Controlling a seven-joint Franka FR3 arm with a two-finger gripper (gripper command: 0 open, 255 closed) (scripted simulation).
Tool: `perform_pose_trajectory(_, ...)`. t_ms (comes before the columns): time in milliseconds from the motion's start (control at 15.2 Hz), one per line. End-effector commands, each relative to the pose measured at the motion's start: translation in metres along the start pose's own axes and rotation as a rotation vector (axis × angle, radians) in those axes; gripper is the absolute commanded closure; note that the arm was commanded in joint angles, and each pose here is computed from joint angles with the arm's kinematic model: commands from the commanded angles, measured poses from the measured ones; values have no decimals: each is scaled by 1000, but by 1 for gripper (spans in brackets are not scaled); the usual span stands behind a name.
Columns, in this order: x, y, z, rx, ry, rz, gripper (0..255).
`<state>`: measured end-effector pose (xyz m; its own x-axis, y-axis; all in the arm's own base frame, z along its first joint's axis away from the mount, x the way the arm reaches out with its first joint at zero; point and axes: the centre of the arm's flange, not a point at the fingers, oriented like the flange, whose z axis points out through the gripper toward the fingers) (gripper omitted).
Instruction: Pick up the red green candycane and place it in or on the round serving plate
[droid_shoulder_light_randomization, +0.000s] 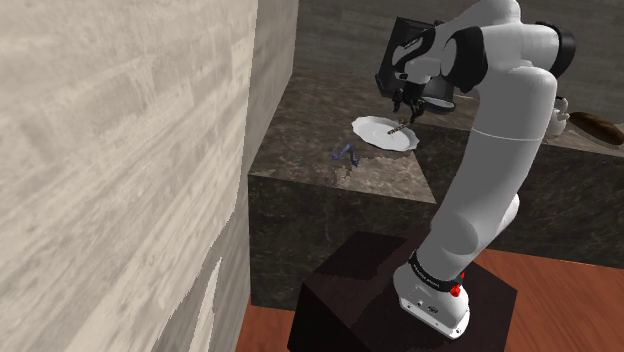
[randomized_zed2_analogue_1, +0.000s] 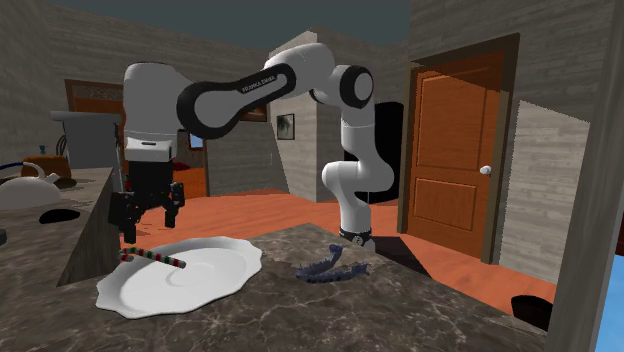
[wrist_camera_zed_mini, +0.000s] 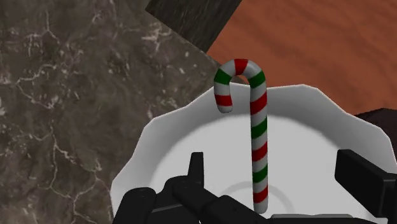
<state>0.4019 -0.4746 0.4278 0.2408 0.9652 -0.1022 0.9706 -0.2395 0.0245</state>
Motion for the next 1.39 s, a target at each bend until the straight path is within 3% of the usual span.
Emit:
perform_pose_trajectory(0,-9,5,8,-17,-48,-89,0)
perform_pose_trajectory(462,-11,6,48,-17,-48,-89,0)
perform_pose_trajectory(990,-11,6,48,-17,-48,-89,0)
perform_pose_trajectory(1056,-11,6,48,-17,-48,-89,255)
perform_pose_trajectory(1320,-11,6,48,-17,-48,-89,255)
